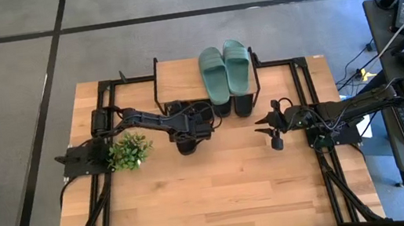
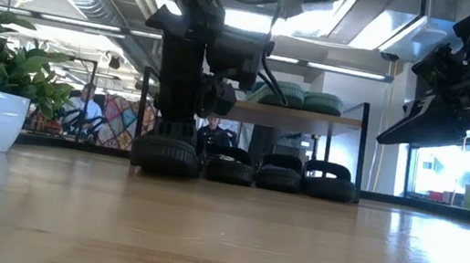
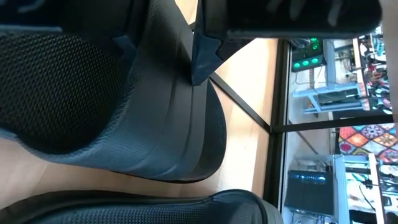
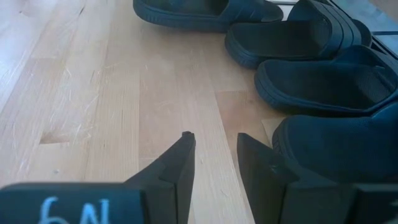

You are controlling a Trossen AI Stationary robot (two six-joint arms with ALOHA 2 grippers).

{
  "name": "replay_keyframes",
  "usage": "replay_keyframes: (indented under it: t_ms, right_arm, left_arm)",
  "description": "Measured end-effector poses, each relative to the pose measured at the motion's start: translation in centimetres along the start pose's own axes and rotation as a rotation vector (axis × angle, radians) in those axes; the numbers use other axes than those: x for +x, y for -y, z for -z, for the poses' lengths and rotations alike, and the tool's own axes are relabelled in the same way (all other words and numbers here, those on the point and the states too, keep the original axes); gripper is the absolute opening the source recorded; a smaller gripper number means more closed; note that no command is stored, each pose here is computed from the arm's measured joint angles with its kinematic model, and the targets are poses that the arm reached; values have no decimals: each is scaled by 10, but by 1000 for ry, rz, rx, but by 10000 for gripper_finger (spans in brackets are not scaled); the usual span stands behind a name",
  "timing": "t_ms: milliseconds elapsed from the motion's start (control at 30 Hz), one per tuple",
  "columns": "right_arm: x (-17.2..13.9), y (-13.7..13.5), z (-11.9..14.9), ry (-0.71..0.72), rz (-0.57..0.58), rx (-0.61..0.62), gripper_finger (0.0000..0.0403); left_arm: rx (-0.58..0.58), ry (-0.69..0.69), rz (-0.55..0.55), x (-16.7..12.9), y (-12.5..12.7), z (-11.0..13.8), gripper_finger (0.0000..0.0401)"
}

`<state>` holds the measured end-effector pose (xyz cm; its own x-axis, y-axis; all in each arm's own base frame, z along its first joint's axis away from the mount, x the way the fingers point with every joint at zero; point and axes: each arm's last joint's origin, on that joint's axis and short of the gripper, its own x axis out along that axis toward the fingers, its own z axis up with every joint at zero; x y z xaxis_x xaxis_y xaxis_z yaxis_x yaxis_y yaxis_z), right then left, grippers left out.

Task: Pick and place slides into the shelf
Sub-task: Put the black slide under the shelf

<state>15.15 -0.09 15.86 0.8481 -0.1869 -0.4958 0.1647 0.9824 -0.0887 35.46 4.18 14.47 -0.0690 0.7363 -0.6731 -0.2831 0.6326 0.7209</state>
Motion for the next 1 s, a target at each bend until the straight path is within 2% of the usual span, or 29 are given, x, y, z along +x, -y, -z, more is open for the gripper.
replay_keyframes:
  t_ms: [267,667,1000]
  right_arm:
    - [0,0,0,0,0,0,122]
    - [0,0,0,0,-1,19,122]
    - [0,0,0,0,-1,20,122]
  left_arm:
    - [-9,-7,10,2,-1,0,77]
    - [-24,-18,26,1,-1,1,177]
    - [-1,0,45,-11,3,4,193]
